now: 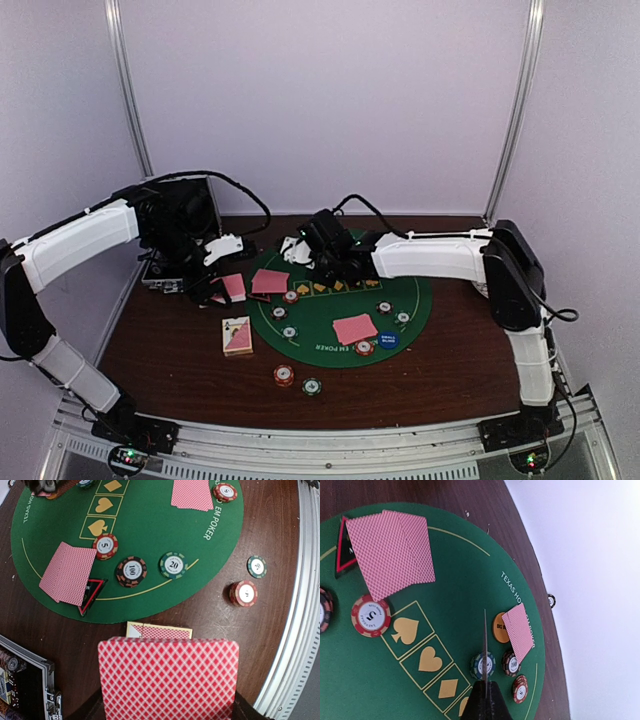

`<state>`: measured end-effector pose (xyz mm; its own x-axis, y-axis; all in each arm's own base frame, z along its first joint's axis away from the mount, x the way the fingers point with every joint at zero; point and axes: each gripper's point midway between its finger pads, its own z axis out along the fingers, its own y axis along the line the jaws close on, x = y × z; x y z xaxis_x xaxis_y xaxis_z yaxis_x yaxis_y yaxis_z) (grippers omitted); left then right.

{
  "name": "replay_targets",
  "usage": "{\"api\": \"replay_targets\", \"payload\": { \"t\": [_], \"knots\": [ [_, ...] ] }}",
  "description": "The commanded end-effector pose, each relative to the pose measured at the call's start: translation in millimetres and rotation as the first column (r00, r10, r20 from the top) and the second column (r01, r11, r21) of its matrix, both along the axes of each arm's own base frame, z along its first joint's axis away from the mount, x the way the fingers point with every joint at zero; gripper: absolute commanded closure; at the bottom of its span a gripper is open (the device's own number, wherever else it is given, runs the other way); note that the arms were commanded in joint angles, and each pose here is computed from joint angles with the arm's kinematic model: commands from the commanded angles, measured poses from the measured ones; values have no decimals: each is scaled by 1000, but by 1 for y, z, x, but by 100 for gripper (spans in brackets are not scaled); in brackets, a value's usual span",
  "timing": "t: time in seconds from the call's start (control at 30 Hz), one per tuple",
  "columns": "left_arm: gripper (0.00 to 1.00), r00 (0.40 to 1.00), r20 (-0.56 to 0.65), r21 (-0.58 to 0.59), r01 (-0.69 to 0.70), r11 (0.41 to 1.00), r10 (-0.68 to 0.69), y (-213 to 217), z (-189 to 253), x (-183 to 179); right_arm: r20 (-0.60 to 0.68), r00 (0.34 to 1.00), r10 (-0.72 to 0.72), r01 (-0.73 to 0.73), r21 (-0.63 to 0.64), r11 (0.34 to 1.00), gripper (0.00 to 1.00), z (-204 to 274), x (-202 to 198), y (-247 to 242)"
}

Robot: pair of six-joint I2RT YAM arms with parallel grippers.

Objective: Distribute texas hold em gaming equipment

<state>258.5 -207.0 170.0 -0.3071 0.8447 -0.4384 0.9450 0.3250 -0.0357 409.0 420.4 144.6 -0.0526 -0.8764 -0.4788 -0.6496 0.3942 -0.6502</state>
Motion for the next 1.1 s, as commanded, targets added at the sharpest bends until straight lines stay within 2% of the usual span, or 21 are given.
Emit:
{"api": "replay_targets", "payload": {
  "t": [0.0, 0.23, 0.53, 0.6, 0.73, 0.83, 0.93, 0.97, 1.0, 1.07],
  "knots": [
    [100, 999, 32, -30, 8, 1000, -7, 0, 14, 0, 109, 994, 21, -8, -114, 993, 100, -22, 13, 7],
    [100, 999, 31, -30, 10, 1000, -9, -1, 14, 0, 98, 994, 39, -23, -161, 987, 100, -52, 11, 12],
    [100, 1000, 27, -31, 12, 999, -11, -2, 13, 1, 35, 997, 75, -66, -202, 977, 98, -81, -21, 16],
    [100, 1000, 28, -30, 13, 999, -12, -2, 13, 1, 21, 997, 72, -66, -201, 977, 85, -85, -25, 15],
    [100, 1000, 27, -32, 13, 999, -12, -2, 14, 2, 7, 999, 54, -52, -193, 980, 70, -86, -30, 10],
    [100, 1000, 27, -36, 15, 999, -14, -3, 15, 2, 13, 999, 38, -35, -168, 985, 51, -77, -30, 8],
    [100, 1000, 26, -36, 16, 999, -15, -3, 15, 2, 49, 999, 3, 2, -117, 993, 25, -59, -26, 8],
    [100, 999, 28, -37, 16, 999, -15, -3, 16, 2, 74, 997, -19, 26, -90, 996, 8, -49, -23, 7],
    [100, 1000, 27, -36, 16, 999, -15, -3, 16, 2, 102, 994, -46, 52, -59, 997, 1, -39, -20, 6],
    [100, 999, 32, -37, 17, 999, -15, -3, 17, 2, 157, 981, -113, 114, 1, 993, 0, -17, -14, 1]
  ]
}}
